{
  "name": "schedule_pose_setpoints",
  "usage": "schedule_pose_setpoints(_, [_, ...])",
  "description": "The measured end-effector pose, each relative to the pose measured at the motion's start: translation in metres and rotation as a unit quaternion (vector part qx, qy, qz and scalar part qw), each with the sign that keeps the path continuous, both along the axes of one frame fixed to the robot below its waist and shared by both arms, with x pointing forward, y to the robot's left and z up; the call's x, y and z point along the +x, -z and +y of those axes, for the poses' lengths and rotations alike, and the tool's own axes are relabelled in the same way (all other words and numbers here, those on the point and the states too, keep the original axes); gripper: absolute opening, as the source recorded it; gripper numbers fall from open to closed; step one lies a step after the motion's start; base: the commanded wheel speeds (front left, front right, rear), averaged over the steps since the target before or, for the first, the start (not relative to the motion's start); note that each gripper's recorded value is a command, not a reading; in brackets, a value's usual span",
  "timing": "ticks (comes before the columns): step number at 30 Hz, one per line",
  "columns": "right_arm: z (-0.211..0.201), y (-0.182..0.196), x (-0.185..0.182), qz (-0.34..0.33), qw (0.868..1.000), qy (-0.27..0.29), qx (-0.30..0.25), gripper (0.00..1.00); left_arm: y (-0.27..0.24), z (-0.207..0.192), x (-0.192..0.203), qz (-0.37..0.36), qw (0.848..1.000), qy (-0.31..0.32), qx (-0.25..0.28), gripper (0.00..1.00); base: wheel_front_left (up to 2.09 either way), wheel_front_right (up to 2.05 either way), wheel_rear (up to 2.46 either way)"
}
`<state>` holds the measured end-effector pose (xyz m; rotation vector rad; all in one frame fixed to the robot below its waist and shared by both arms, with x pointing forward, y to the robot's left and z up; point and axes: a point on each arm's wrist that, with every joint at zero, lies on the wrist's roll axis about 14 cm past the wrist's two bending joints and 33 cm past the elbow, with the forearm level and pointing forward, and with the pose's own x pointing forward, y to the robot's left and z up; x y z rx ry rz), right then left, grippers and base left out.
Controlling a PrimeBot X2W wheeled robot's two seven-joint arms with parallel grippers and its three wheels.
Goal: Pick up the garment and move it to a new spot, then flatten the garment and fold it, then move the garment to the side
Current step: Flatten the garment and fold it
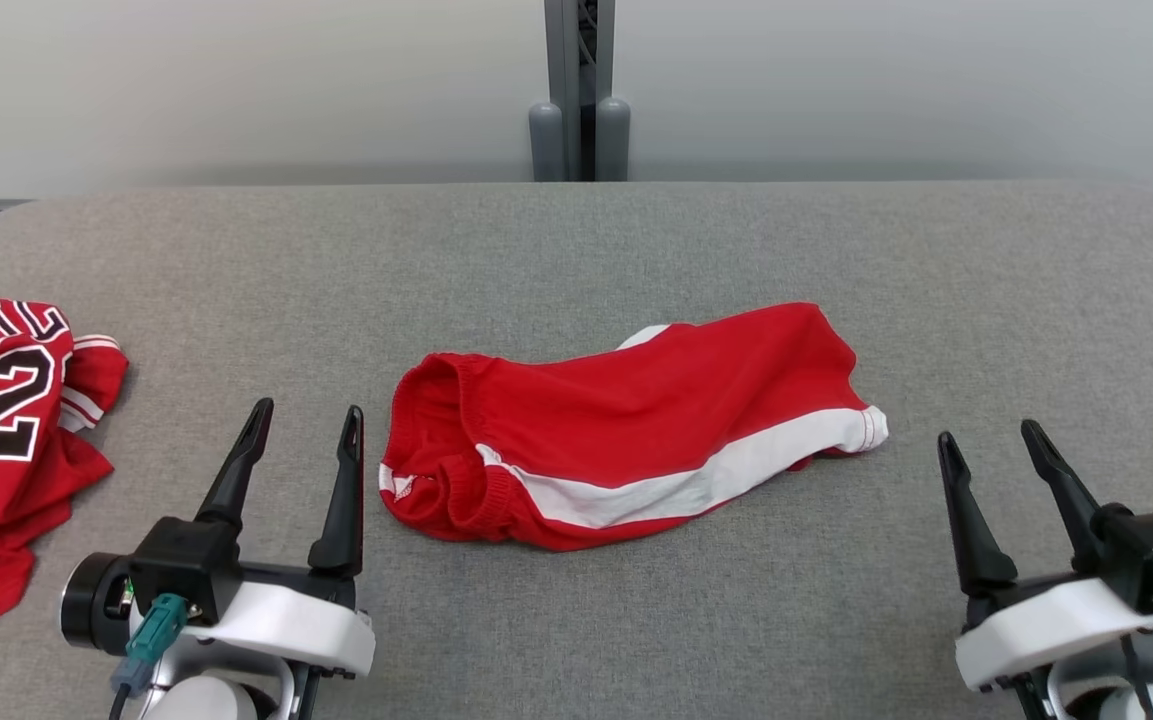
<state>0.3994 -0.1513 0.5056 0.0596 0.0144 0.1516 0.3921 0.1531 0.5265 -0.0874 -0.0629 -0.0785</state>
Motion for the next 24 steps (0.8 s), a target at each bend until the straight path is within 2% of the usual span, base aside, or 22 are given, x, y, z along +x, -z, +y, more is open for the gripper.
schedule_pose_setpoints(7, [-0.008,-0.001,-0.018,0.010,1.000,0.011,0.013,1.00,0.003,0.006,-0.013,0.006,1.000,-0.008,0.004,1.00,0.00,0.00,0.00])
schedule_pose_setpoints(24, [-0.012,-0.001,-0.018,0.015,1.000,0.017,0.021,1.00,0.012,0.007,-0.011,0.024,1.000,-0.006,0.011,1.00,0.00,0.00,0.00])
